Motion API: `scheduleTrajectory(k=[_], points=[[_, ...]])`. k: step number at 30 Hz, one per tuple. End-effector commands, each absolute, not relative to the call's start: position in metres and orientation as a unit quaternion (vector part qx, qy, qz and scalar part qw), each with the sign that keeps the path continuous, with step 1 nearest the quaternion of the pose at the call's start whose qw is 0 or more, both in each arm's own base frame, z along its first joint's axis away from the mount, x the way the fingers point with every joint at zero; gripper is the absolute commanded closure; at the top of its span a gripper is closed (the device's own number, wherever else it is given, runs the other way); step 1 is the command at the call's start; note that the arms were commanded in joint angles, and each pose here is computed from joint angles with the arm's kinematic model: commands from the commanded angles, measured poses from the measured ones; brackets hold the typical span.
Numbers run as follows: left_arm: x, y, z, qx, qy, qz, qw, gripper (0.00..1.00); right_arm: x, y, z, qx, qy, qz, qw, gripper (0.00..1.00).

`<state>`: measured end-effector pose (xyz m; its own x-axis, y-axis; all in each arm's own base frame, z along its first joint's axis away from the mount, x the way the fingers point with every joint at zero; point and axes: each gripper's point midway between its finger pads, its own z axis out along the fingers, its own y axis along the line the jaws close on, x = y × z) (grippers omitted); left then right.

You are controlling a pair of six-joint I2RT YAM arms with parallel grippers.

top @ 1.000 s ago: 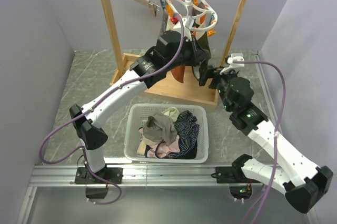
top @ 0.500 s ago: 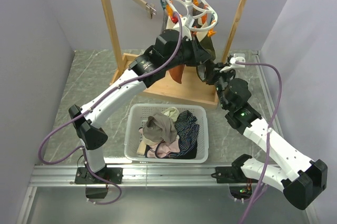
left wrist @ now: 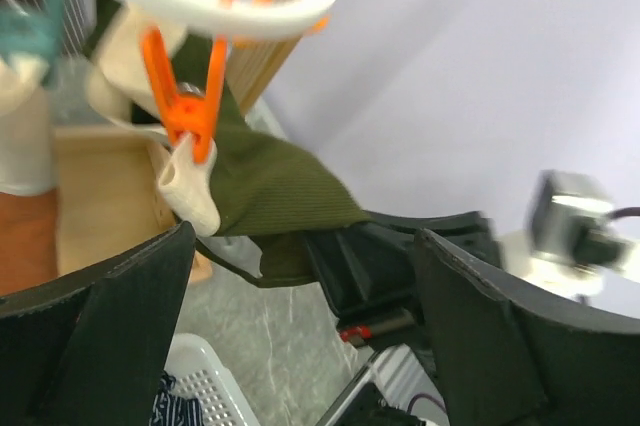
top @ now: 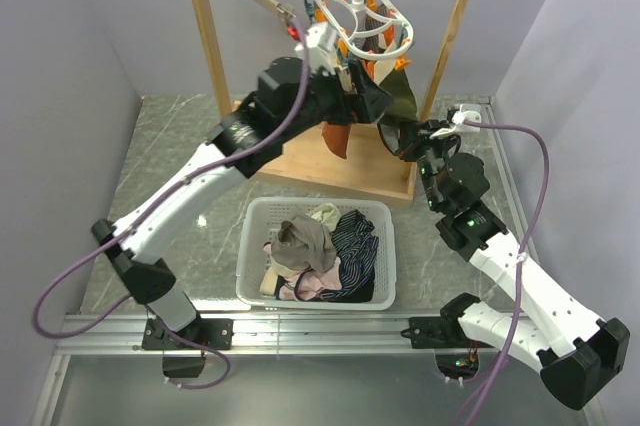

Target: Remove the underwear clipped to the hanger

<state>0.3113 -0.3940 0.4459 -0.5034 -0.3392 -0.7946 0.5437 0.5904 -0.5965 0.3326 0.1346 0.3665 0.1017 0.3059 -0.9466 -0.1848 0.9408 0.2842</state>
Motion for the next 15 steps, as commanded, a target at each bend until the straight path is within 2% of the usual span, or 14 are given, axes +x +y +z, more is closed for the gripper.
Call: scheduleTrajectory(k=[1,6,8,10,11,15], points=[[0.293,-0.354,0.511,0.064,0.689,-0.460,0.557,0.03,0.330,0.129,0.376,0.059,0.640,0.170,0.747,1.00],[0.308,-0.329,0.515,0.059,0.686,-0.468,0.553,0.02,0.327,0.129,0.380,0.050,0.641,0.173,0.746,1.00],[0.321,-0.338,0.503,0.075,0.695,-0.485,0.525,0.05,0.323,0.129,0.382,0.044,0.641,0.176,0.746,1.00],[0.321,-0.342,0.515,0.105,0.692,-0.497,0.513,0.09,0.319,0.127,0.386,0.042,0.638,0.179,0.748,1.00],[0.334,-0.354,0.501,0.118,0.704,-0.486,0.504,0.10,0.317,0.127,0.385,0.038,0.641,0.179,0.746,1.00],[0.330,-0.362,0.510,0.144,0.700,-0.494,0.495,0.11,0.309,0.127,0.392,0.027,0.640,0.187,0.745,1.00]])
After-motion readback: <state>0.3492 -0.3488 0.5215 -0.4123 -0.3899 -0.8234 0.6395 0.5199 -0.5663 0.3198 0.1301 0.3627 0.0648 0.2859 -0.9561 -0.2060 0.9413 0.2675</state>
